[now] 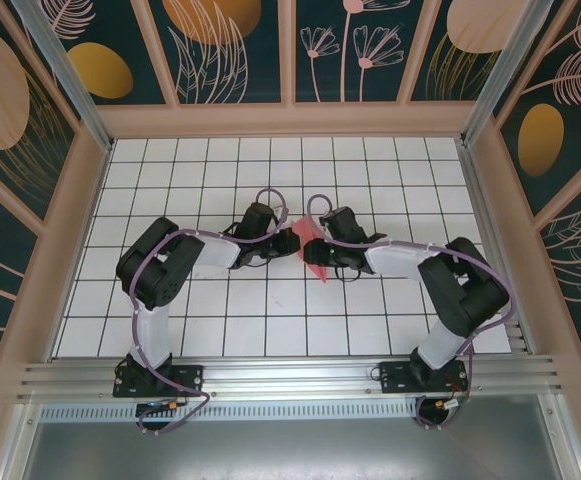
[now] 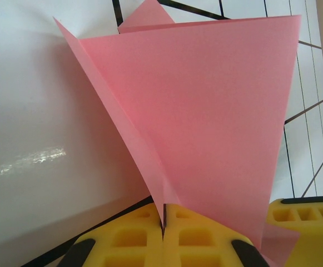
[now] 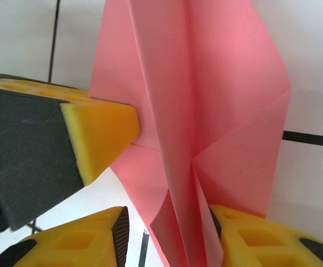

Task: Fold a paper plane with a square sheet of paper (pick it up from the middle)

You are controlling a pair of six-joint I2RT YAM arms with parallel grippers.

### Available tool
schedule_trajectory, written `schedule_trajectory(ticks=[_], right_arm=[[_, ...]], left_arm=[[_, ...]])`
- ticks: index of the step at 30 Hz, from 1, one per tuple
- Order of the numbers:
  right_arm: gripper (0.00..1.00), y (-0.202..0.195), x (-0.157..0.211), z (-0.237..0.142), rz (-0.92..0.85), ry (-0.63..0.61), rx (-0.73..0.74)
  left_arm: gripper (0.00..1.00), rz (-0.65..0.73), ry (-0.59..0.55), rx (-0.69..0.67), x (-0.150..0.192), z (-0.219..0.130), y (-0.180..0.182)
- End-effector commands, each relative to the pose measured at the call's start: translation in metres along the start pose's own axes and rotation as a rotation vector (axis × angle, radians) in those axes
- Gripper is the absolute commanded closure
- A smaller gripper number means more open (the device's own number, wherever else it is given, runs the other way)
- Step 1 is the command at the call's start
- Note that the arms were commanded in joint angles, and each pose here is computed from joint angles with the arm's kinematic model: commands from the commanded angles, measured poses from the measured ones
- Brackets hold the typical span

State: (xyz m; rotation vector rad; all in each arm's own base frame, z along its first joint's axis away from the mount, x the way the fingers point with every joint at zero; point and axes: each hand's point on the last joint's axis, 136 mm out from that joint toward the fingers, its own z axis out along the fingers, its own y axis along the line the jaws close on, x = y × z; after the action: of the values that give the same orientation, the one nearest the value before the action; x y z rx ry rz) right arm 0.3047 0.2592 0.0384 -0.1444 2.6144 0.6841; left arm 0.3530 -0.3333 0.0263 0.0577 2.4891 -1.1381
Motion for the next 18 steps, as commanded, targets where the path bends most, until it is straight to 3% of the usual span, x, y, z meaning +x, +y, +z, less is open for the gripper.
schedule_trajectory(ticks=[1,11,18], right_arm=[[0.57,-0.008,-0.003,0.006,0.002,-0.016,0.103],[0.66,-0.012,-0.003,0.009,-0.032,-0.122,0.238],[0.71,-0.019,0.009,0.016,-0.057,-0.146,0.323]], left_arm=[[1.0,-0.005,0.022,-0.002,0.006,0.001,0.006],[1.0,-0.007,0.012,0.003,0.004,-0.004,0.004],[0.9,-0.022,-0.02,0.009,-0.003,-0.015,0.0]])
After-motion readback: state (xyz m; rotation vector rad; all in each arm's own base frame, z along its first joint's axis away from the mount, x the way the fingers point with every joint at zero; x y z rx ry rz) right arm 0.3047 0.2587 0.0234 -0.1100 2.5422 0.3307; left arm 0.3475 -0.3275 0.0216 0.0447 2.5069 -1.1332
